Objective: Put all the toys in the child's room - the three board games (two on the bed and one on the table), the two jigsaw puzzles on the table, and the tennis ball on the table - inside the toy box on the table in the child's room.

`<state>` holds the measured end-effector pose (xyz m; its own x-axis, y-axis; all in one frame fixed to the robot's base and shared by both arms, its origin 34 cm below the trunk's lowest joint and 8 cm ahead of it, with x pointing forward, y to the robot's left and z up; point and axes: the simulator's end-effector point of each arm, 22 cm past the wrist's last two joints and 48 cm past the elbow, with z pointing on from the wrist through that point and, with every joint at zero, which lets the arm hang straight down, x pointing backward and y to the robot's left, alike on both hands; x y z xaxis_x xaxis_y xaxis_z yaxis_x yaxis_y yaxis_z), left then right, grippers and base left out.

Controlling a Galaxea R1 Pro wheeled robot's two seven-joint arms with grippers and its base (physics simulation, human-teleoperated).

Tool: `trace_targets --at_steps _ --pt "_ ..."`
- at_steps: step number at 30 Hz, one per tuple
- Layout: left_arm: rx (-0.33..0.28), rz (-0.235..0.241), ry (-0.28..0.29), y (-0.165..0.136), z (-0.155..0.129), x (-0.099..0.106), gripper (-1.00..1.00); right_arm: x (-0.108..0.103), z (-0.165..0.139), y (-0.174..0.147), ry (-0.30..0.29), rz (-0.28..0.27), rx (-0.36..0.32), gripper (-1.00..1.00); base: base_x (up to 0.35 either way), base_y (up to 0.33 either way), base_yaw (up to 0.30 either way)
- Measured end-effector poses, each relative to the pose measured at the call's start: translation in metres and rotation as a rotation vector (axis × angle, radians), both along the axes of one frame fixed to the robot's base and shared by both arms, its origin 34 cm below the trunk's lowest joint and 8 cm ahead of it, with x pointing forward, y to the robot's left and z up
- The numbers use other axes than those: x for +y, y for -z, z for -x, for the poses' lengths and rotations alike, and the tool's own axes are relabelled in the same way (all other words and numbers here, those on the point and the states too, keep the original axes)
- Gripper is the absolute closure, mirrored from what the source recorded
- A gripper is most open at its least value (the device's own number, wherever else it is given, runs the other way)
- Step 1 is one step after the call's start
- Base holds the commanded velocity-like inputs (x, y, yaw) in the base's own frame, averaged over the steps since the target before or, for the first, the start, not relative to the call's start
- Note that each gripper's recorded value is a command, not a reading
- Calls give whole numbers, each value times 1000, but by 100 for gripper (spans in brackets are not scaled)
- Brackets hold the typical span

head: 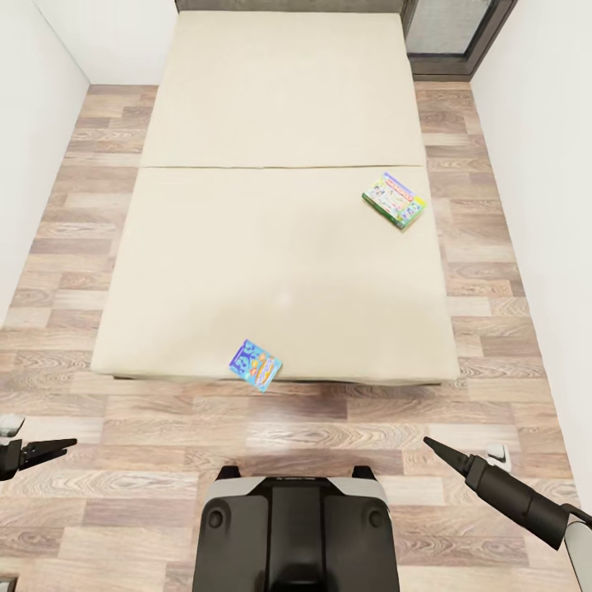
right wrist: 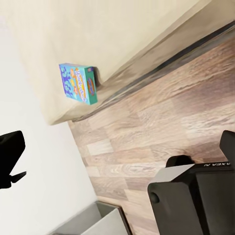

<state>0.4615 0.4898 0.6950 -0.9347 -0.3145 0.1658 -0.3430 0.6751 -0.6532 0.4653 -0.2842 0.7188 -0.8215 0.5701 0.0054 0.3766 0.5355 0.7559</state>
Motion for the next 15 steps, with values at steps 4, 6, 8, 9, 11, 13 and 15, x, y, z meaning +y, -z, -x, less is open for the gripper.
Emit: trace_targets --at_steps 4,6,8,9,11,13,15 --pt "-7 0 -1 -2 -2 0 -100 0 -1 -2 1 0 -6 -100 30 0 0" --pt "-12 1 -1 -4 -4 0 -100 0 -2 -3 1 0 -9 -100 57 0 0" --pt "-16 2 -1 -5 -5 -1 -100 0 -3 -4 1 1 -12 -100 71 0 0" --pt "-17 2 0 -5 -5 -1 -100 0 -4 -5 1 1 -14 -100 75 0 0" --pt "-20 0 1 -6 -6 -1 -100 0 -5 -6 1 1 -18 -100 65 0 0" --pt "-22 -1 2 -7 -7 -1 -100 0 -5 -7 1 1 -21 -100 44 0 0" --pt "-24 -2 4 -8 -7 -1 -100 -1 -6 -8 1 2 -24 -100 28 0 0"
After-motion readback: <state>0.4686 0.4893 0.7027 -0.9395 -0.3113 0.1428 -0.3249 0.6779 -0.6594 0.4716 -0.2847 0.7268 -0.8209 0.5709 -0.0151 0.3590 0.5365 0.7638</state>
